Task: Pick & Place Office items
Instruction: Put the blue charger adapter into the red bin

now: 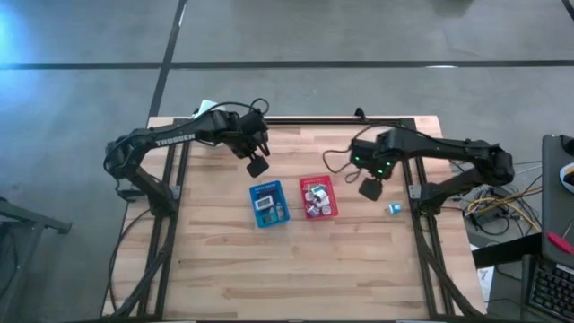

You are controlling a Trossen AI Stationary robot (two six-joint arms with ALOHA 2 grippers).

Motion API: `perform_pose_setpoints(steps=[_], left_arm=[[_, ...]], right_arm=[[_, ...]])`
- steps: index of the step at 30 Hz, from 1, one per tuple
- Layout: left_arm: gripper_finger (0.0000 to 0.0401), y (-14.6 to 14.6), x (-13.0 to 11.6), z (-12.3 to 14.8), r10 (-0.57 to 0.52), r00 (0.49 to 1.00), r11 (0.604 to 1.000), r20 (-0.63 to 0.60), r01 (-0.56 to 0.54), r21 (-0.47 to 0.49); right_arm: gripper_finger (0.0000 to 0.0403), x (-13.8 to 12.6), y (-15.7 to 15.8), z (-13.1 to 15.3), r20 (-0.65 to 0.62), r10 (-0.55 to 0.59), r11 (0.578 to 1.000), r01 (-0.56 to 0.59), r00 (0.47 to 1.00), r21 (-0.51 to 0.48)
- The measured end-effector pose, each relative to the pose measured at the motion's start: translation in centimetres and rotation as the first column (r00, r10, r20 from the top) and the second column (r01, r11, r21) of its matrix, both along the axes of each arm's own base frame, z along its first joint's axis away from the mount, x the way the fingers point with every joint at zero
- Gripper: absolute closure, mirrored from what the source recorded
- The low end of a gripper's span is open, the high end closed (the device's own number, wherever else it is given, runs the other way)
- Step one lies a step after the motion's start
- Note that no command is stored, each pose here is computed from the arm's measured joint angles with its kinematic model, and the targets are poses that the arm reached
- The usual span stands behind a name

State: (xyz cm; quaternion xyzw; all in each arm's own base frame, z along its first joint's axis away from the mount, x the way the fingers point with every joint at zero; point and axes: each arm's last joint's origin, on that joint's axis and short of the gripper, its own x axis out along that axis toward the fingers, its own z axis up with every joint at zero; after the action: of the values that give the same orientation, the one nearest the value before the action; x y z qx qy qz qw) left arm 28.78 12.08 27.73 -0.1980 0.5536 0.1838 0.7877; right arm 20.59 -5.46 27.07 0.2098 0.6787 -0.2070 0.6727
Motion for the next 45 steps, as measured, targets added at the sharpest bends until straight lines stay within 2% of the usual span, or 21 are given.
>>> perform_pose_setpoints(steps=[6, 13, 20, 25, 31, 37, 45], left_arm=[[0.0069, 0.1, 0.3, 0.1, -0.017, 0.999, 1.0, 0.037, 0.016, 0.01], [0.0069, 0.1, 0.4, 0.1, -0.039, 0.998, 0.999, 0.046, 0.039, 0.004], [0.0069, -0.3, 0.8, 0.2, 0.025, 0.997, 1.0, 0.075, -0.024, -0.02], [0.0069, -0.8, 1.1, 0.2, 0.056, 0.994, 0.998, 0.089, -0.053, -0.036], [0.0069, -1.3, 1.4, 0.2, 0.057, 0.994, 0.998, 0.093, -0.053, -0.044], [0.0069, -1.9, 1.6, 0.2, 0.033, 0.995, 0.999, 0.092, -0.03, -0.042], [0.0069, -2.2, 1.6, 0.2, 0.0, 0.996, 0.999, 0.091, 0.003, -0.032]], right_arm=[[0.0156, -4.0, 1.3, -0.8, -0.063, -0.02, 0.996, 0.025, 0.998, 0.082], [0.0156, -7.1, 2.4, -0.2, 0.029, -0.053, 0.985, 0.047, 0.998, 0.164], [0.0154, -8.4, 3.0, -0.6, 0.087, 0.047, 0.971, -0.066, 0.995, 0.229], [0.0156, -9.2, 3.2, -3.0, -0.019, 0.115, 0.959, -0.106, 0.993, 0.265], [0.0163, -8.7, 2.8, -3.4, -0.059, 0.184, 0.966, -0.17, 0.981, 0.197], [0.0162, -7.9, 2.6, -3.8, -0.084, 0.185, 0.965, -0.164, 0.979, 0.206], [0.0161, -5.8, 2.1, -3.9, 0.115, 0.202, 0.969, -0.216, 0.973, 0.123]])
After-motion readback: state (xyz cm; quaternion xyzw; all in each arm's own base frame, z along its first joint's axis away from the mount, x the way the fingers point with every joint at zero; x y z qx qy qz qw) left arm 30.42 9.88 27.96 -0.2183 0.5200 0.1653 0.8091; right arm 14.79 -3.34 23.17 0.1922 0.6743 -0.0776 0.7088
